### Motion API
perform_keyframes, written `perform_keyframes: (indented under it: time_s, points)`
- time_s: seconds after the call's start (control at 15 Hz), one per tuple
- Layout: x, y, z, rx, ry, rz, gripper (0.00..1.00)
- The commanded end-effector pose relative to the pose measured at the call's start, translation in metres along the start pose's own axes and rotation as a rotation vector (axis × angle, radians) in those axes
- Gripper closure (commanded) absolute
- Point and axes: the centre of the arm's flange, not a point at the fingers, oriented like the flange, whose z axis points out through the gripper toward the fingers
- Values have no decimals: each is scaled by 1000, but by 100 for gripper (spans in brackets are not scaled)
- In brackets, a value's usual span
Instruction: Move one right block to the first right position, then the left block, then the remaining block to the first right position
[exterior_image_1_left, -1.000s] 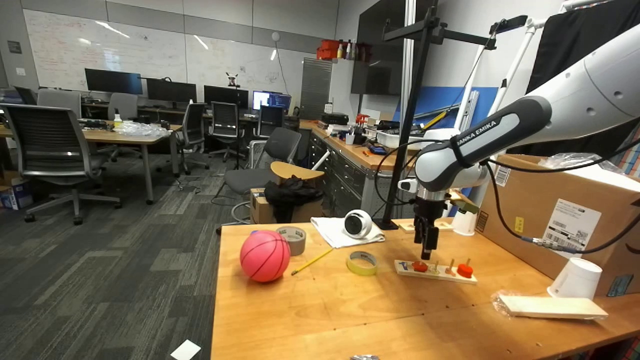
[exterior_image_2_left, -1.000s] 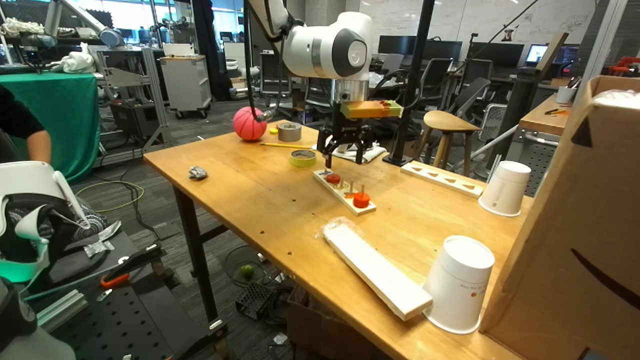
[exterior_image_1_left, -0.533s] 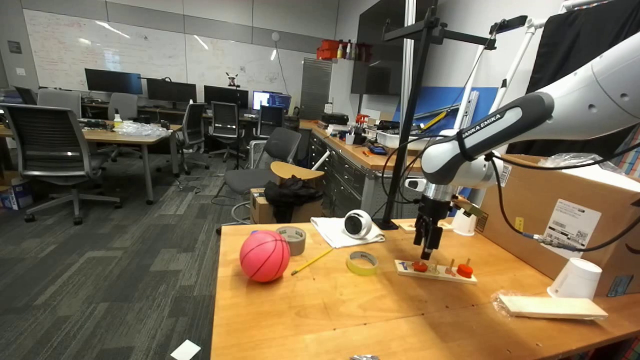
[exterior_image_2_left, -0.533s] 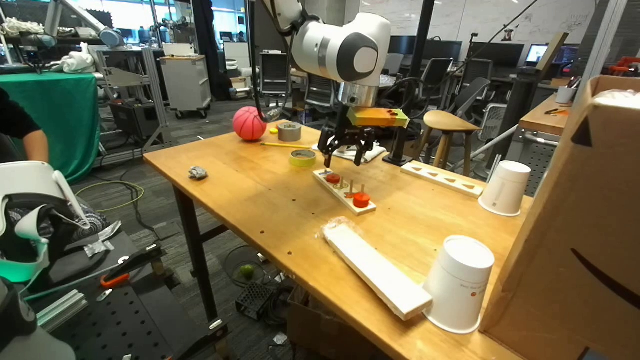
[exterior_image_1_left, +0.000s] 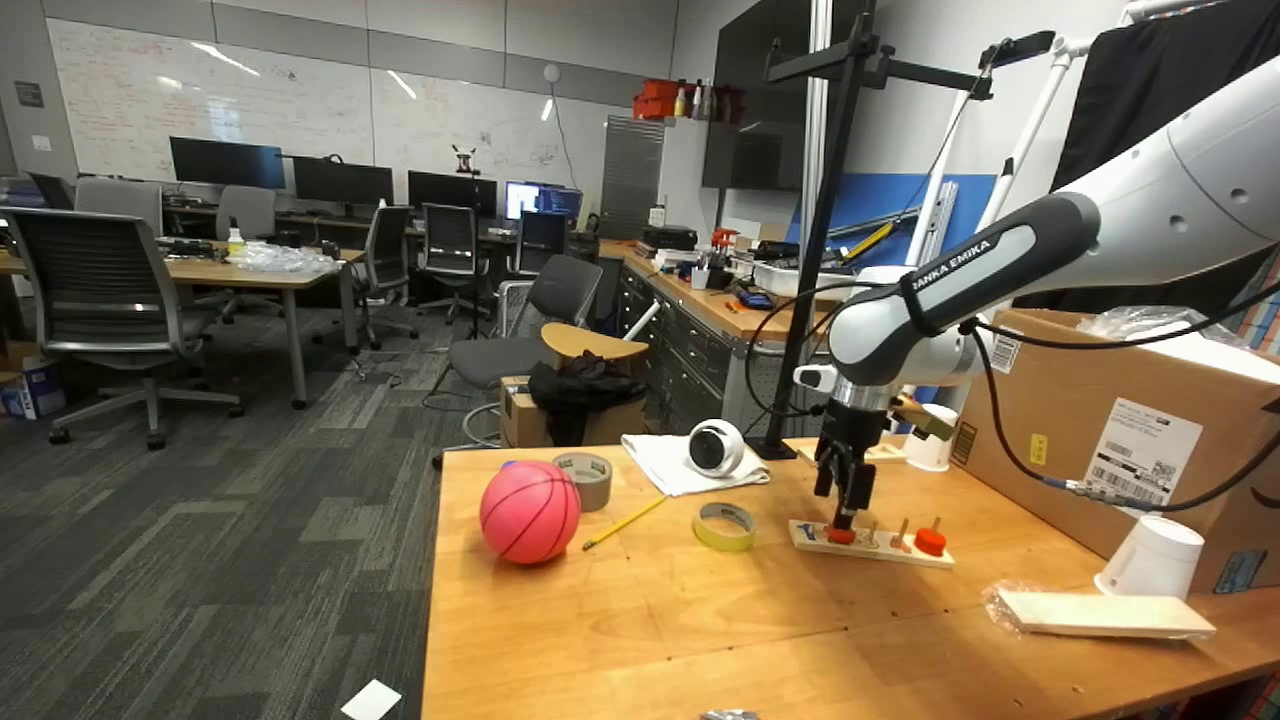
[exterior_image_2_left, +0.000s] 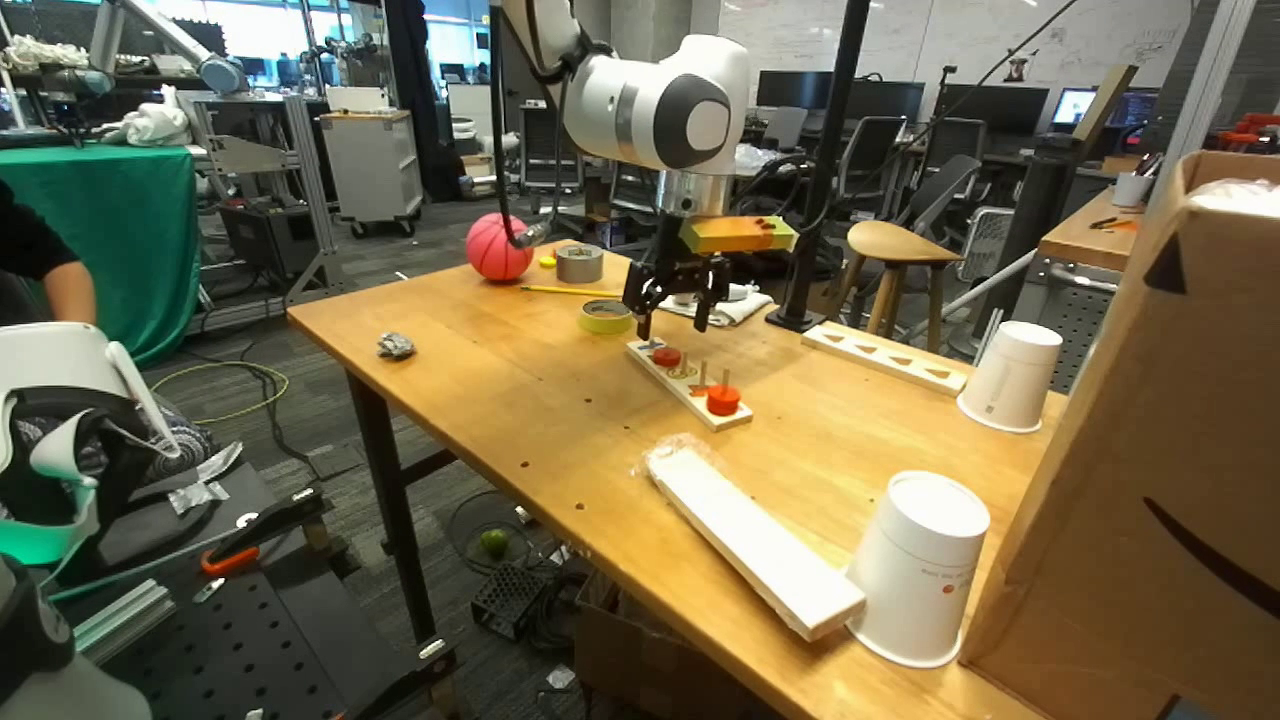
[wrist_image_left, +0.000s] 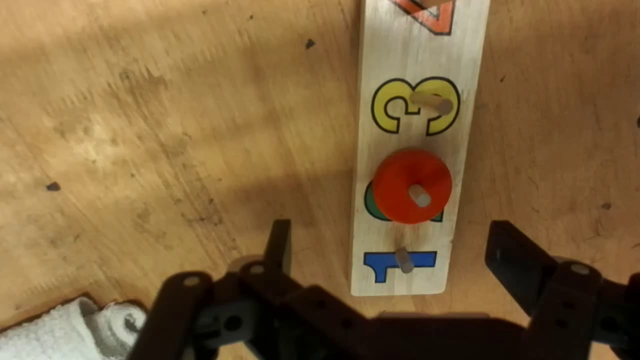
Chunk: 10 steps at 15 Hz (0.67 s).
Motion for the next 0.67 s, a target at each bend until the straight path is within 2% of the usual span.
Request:
perform_keyframes:
  time_s: [0.0,0.27,0.6]
  points:
    - [5,-25,0,-81,-66,-23,0]
    - [-8,-34,8,-102,-97,-1,0]
    - [-21,-36,7,-115,-74,22,0]
